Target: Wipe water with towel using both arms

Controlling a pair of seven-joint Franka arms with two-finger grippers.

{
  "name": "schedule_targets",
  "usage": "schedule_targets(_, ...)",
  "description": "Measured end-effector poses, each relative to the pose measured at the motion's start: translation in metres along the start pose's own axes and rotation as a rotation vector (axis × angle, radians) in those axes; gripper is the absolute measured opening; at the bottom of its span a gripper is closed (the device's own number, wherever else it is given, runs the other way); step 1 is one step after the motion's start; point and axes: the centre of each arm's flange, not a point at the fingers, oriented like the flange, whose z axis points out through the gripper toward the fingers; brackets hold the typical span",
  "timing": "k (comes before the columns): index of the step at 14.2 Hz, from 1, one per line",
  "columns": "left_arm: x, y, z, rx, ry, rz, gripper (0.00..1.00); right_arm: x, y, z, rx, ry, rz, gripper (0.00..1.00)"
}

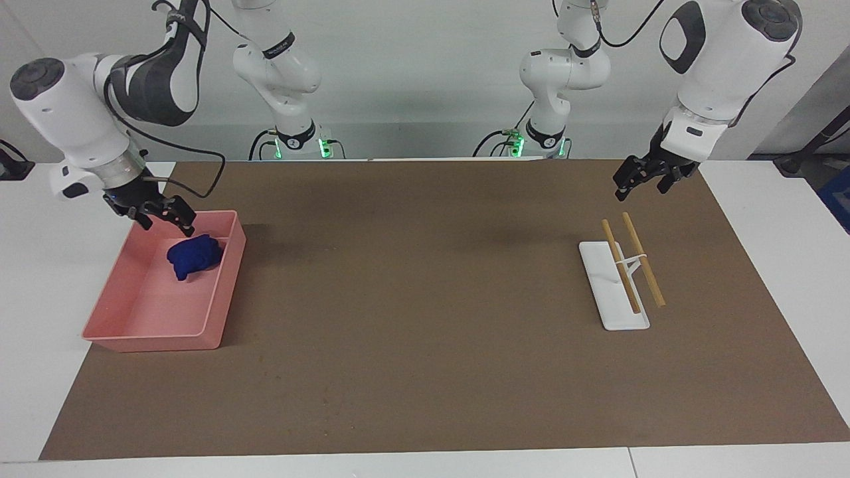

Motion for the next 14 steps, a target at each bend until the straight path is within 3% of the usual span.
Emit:
schedule_targets(6,0.0,0.0,0.0,0.0,0.001,0.0,1.0,-0.016,-0.084,-0.064,-0.043,0.005,-0.021,1.0)
schedule_targets(14,0.0,0.0,0.0,-0.001,0.003,0.001,1.0,-0.024,-0.08,-0.068,-0.035,-0.048,0.003,1.0)
